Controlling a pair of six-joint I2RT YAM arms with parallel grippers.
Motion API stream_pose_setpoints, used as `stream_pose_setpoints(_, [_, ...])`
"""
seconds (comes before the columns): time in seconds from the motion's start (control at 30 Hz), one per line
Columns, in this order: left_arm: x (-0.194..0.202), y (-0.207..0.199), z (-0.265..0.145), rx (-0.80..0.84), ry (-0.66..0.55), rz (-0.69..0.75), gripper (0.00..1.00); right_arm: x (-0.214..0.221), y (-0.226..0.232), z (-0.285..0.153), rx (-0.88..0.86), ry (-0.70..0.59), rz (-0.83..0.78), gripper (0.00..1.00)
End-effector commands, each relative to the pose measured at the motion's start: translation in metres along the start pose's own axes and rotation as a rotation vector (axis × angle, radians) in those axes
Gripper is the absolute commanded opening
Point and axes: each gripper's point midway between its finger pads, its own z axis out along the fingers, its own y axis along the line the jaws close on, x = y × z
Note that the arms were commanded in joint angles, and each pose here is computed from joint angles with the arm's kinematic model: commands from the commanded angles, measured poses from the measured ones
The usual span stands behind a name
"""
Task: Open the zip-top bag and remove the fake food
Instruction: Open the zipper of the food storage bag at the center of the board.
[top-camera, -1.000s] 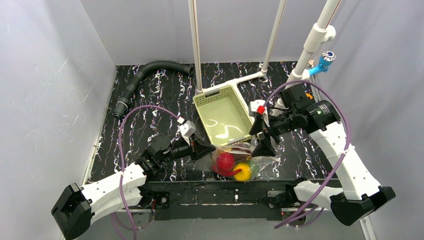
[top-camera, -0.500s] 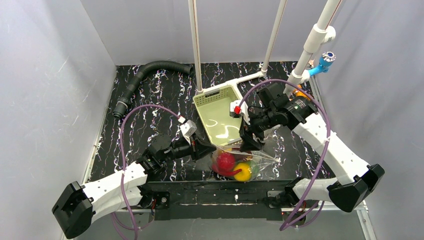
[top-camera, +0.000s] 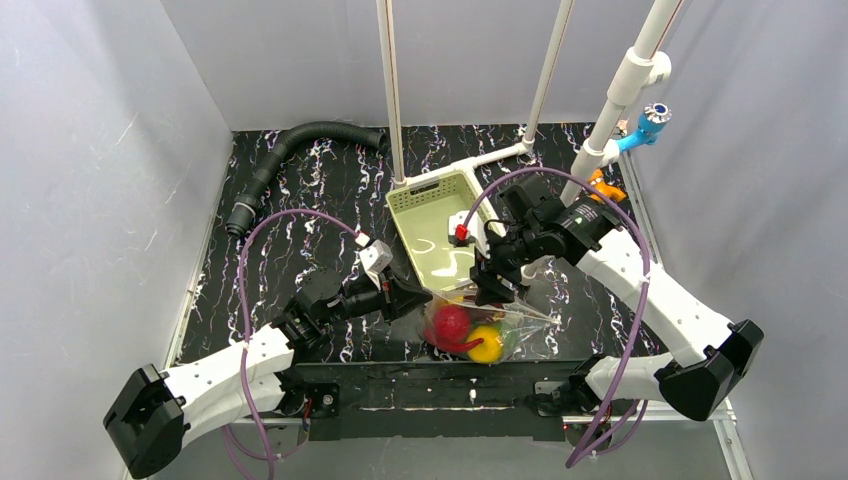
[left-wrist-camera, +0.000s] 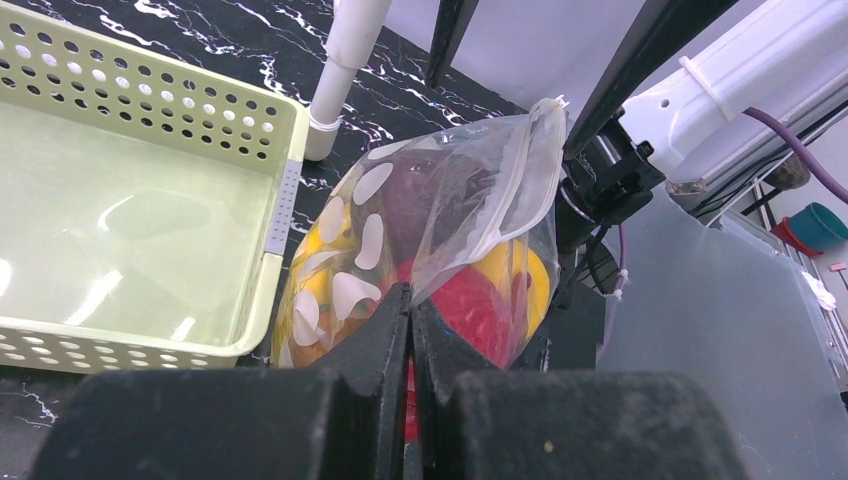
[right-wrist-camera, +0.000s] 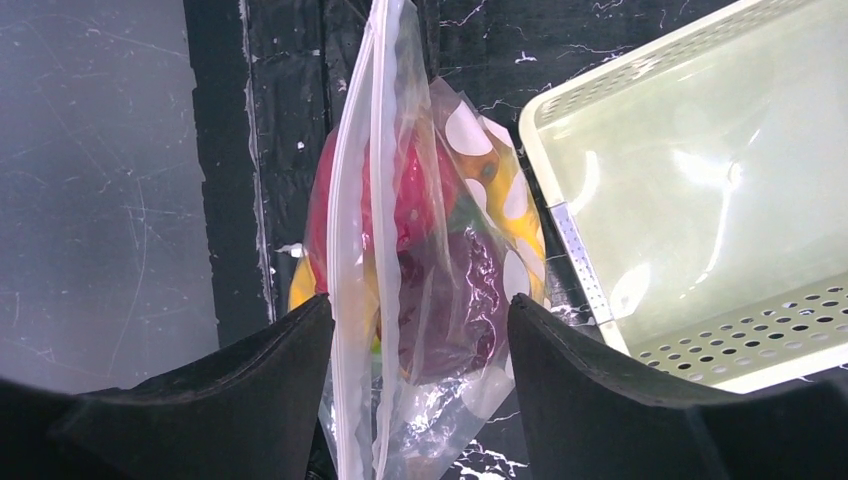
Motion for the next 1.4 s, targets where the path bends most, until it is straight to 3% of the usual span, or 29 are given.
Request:
stream_pose_setpoints(0.0, [-0.022, -0.009, 0.0, 0.023, -0.053, 0.028, 0.0, 0.004, -0.006, 0.007, 0.022, 0.028, -0.028, 0.69])
stream_pose_setpoints(0.4, [-0.023, -0.008, 0.0, 0.021, -0.059, 0.026, 0.0, 0.025, -0.02, 0.019, 0.107, 0.125, -0.06, 0.51])
stream_pose_setpoints(0.6, [-0.022, -0.008, 0.0, 0.02, -0.059, 0.023, 0.0, 0.027, -0.023, 0.02, 0.126, 0.131, -0.053, 0.23])
stream_pose_setpoints(0.7, [-0.023, -0.007, -0.001, 0.012, -0.062, 0.019, 0.0, 0.025, -0.019, 0.019, 0.116, 0.122, -0.05, 0.01])
stream_pose_setpoints(0.83, [-0.022, 0.002, -0.003, -0.047, -0.063, -0.015, 0.02, 0.018, -0.013, 0.009, 0.099, 0.077, -0.037, 0.01])
stream_pose_setpoints(0.93, [-0.019, 0.009, -0.006, -0.101, -0.067, -0.069, 0.29, 0.02, -0.006, 0.005, 0.076, 0.056, -0.029, 0.01])
stream_pose_setpoints(1.03, [-0.018, 0.02, -0.011, -0.18, -0.081, -0.141, 0.66, 0.022, -0.003, 0.003, 0.066, 0.039, -0.019, 0.01])
stream_pose_setpoints(1.13, [-0.016, 0.033, -0.019, -0.284, -0.078, -0.205, 0.96, 0.022, -0.002, -0.001, 0.065, 0.019, -0.012, 0.01])
stream_pose_setpoints(1.37, [-0.001, 0.067, -0.034, -0.521, 0.003, -0.396, 0.98, 0.019, 0.002, -0.005, 0.046, -0.021, 0.001, 0.01])
